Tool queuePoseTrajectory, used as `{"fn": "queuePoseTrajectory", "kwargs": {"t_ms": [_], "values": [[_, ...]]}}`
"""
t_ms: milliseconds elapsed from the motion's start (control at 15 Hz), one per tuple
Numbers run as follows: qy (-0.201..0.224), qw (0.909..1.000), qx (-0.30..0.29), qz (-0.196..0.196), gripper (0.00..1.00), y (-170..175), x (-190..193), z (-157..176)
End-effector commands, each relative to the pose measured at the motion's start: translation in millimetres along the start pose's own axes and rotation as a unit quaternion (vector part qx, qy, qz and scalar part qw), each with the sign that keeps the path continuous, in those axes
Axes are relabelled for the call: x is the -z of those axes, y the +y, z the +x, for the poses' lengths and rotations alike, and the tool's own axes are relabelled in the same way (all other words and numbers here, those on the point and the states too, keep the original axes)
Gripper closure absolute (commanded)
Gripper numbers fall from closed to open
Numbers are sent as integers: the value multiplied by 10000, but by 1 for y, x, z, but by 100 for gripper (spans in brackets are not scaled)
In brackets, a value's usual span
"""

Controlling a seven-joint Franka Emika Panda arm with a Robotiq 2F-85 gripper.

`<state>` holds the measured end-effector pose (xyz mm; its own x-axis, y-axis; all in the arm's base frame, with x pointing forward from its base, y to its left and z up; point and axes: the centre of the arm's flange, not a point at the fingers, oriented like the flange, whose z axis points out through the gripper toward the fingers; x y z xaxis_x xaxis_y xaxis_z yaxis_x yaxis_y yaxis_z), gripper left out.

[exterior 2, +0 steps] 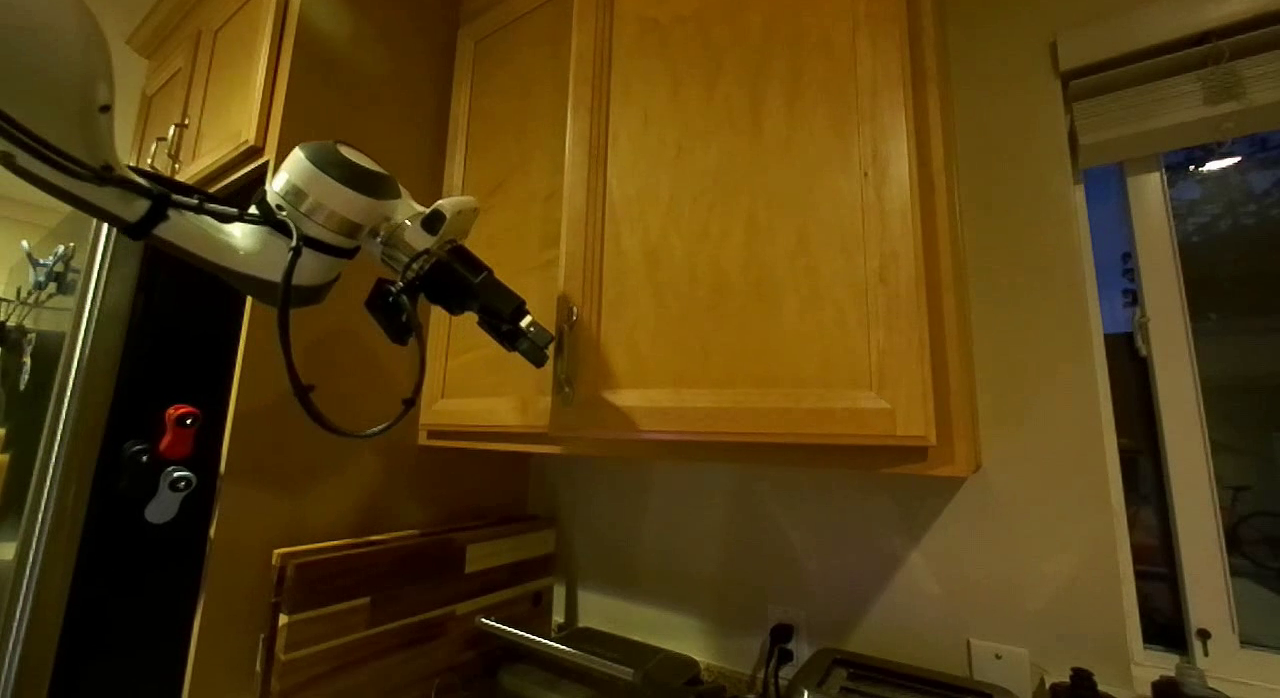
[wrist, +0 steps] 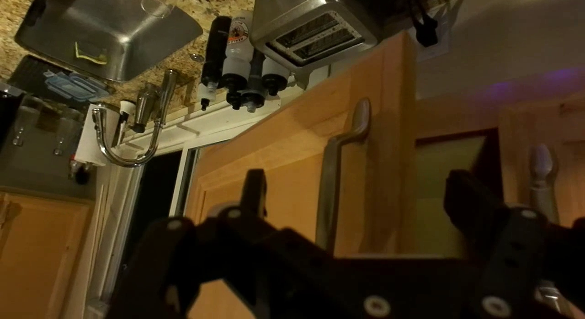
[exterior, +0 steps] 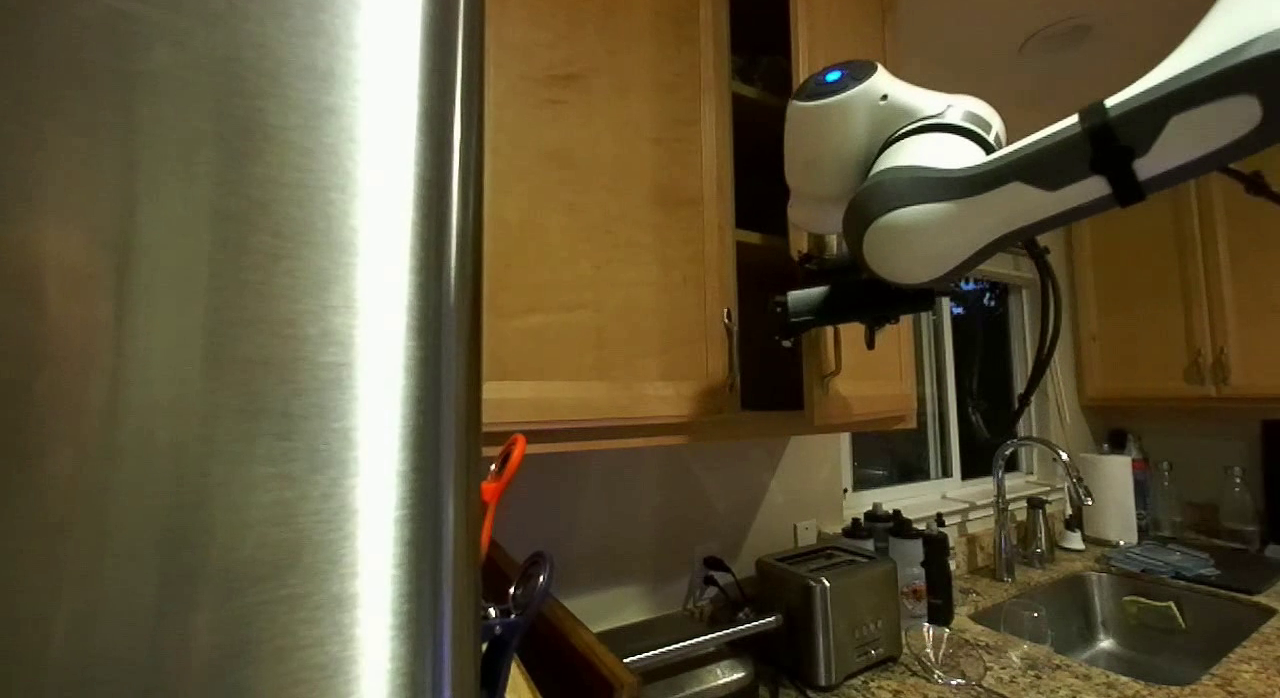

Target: Open the cupboard, take the orange clamp and put it inside

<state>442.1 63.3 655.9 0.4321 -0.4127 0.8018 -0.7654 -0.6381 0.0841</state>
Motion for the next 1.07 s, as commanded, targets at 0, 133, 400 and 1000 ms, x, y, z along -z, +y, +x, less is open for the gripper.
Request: {"fn": "queuePoseTrajectory", "kwargs": {"t_ms": [0,133,400,1000], "values": [[40,9999,-45,91,0,-25,-16,13],[112,9999,-10,75,0,-30,-22,14],[176,9998,114,28,0,-25,-32,12],[110,9993,188,-307,0,23,-50,4]]}}
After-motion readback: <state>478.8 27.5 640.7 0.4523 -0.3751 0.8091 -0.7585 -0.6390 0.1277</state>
